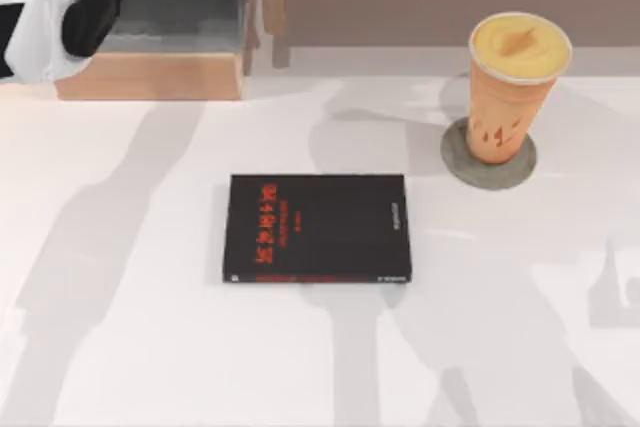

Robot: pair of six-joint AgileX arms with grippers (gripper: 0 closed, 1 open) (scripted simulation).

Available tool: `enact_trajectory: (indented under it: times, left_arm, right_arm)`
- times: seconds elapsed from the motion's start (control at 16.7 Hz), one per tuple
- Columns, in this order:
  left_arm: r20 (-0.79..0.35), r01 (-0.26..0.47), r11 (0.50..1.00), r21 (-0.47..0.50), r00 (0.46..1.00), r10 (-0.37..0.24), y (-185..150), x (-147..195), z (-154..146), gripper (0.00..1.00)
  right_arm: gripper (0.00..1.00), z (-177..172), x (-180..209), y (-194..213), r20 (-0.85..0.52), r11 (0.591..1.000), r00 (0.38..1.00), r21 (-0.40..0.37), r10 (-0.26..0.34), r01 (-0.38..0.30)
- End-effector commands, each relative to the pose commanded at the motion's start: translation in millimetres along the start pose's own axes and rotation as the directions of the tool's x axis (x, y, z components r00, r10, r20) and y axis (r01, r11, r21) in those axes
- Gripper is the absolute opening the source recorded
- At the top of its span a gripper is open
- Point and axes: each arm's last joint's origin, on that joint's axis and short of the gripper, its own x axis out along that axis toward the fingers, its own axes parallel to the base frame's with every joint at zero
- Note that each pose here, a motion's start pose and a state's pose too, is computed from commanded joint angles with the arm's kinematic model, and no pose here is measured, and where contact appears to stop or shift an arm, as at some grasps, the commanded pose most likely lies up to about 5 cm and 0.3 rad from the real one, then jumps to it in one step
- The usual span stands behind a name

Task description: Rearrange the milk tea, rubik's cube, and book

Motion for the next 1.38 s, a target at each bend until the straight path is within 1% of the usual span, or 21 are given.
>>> enact_trajectory:
  times: [0.24,0.54,0.78,1.38]
  left_arm:
    - [0.001,0.0,1.0,0.0,1.0,0.0,3,3,7,1.0]
    - [0.001,-0.001,1.0,-0.001,1.0,0.001,0,30,-9,1.0]
    - [0.001,0.0,1.0,0.0,1.0,0.0,-1,32,-10,1.0]
    - [0.001,0.0,1.0,0.0,1.0,0.0,-1,32,-10,0.25]
  right_arm:
    - [1.0,0,0,0,0.0,1.0,1.0,0.0,0.0,0.0]
    - [1.0,0,0,0,0.0,1.0,1.0,0.0,0.0,0.0]
    - [1.0,0,0,0,0.0,1.0,1.0,0.0,0.0,0.0]
    - [1.0,0,0,0,0.0,1.0,1.0,0.0,0.0,0.0]
